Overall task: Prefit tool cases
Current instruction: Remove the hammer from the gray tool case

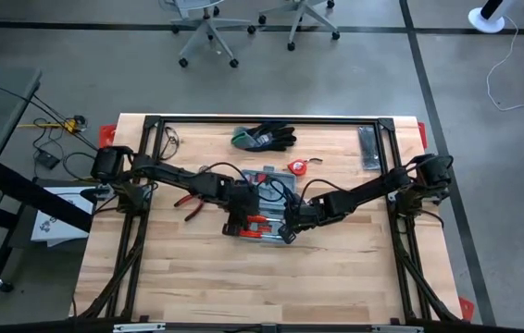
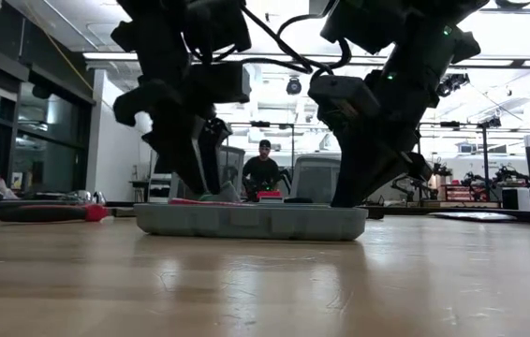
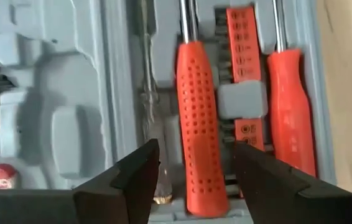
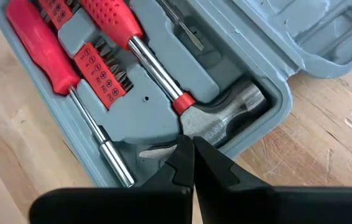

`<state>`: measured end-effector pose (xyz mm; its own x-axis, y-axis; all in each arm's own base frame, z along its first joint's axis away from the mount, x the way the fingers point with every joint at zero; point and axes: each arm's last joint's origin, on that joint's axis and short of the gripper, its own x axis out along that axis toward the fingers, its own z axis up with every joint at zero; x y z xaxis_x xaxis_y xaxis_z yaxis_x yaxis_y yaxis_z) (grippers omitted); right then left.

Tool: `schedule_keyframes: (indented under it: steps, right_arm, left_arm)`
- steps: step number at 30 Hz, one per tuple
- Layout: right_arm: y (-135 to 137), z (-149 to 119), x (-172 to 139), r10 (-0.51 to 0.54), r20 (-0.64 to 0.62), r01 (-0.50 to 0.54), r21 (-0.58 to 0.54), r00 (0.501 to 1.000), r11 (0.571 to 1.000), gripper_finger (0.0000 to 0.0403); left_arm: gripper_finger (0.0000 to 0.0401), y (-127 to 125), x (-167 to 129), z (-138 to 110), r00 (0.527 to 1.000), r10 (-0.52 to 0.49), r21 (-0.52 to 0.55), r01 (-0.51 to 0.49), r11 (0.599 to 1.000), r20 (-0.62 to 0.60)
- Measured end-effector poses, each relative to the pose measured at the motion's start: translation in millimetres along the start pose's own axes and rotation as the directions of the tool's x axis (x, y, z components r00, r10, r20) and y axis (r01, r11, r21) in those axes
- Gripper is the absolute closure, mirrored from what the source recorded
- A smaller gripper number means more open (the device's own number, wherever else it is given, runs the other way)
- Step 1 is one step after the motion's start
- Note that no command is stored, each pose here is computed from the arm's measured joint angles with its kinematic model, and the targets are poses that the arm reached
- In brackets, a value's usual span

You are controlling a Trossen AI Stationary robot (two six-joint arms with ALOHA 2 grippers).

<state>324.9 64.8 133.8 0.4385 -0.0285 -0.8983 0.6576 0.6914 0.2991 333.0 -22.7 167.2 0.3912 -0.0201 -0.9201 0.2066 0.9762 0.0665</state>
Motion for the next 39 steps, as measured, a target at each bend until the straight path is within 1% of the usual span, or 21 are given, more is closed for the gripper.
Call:
schedule_keyframes:
  steps: [3, 9, 14, 17, 20, 22, 23, 26, 30, 35, 39]
  right_arm:
    - [-0.1, -0.1, 0.1, 0.000, 0.000, 0.000, 0.000, 1.000, 1.000, 0.0403]
    - [0.2, 0.2, 0.2, 0.003, 0.006, -0.003, -0.002, 1.000, 1.000, 0.0403]
    - [0.1, 0.1, 0.3, 0.000, 0.005, 0.000, -0.003, 1.000, 1.000, 0.0403]
    - [0.0, 0.1, 0.2, -0.002, 0.007, 0.002, -0.003, 1.000, 1.000, 0.0403]
    - [0.0, -0.1, 0.3, -0.005, 0.014, 0.005, -0.001, 1.000, 1.000, 0.0403]
    - [0.1, 0.0, 0.4, -0.006, 0.018, 0.006, -0.001, 1.000, 1.000, 0.0403]
    - [0.0, 0.1, 0.4, -0.007, 0.020, 0.007, -0.001, 1.000, 1.000, 0.0403]
    - [-0.1, 0.3, 0.4, -0.011, 0.025, 0.011, -0.001, 1.000, 1.000, 0.0403]
    - [0.6, 0.3, 0.3, -0.007, 0.029, 0.007, 0.001, 1.000, 1.000, 0.0403]
    - [3.0, 2.2, -2.8, 0.021, 0.050, -0.021, 0.003, 0.999, 1.000, 0.0403]
    - [4.5, 6.6, -13.7, 0.034, 0.112, -0.035, 0.006, 0.993, 0.999, 0.0403]
  left_arm:
    - [0.0204, -4.6, 4.7, -1.1, 1.000, 0.010, 0.012, -0.010, 1.000, -0.025]
    - [0.0206, -12.2, 17.2, -2.9, 0.982, 0.174, 0.067, -0.169, 0.983, -0.069]
    - [0.0218, -18.3, 30.3, -4.2, 0.959, 0.266, 0.091, -0.257, 0.962, -0.094]
    - [0.0236, -23.4, 33.2, -4.4, 0.945, 0.313, 0.101, -0.303, 0.948, -0.099]
    - [0.0280, -26.5, 33.6, -4.1, 0.936, 0.339, 0.112, -0.328, 0.938, -0.093]
    - [0.0320, -27.4, 33.6, -4.4, 0.937, 0.338, 0.116, -0.327, 0.938, -0.094]
    - [0.0334, -27.8, 33.6, -4.5, 0.937, 0.335, 0.114, -0.324, 0.939, -0.096]
    - [0.0335, -27.5, 32.8, -4.7, 0.950, 0.294, 0.081, -0.286, 0.955, -0.106]
    - [0.0335, -28.0, 26.5, -1.4, 0.954, 0.270, 0.039, -0.267, 0.963, -0.134]
    - [0.0335, -23.4, 8.9, 1.4, 0.965, 0.242, 0.004, -0.243, 0.970, -0.101]
    - [0.0335, -16.0, -4.3, 2.1, 0.973, 0.219, -0.048, -0.223, 0.974, -0.078]
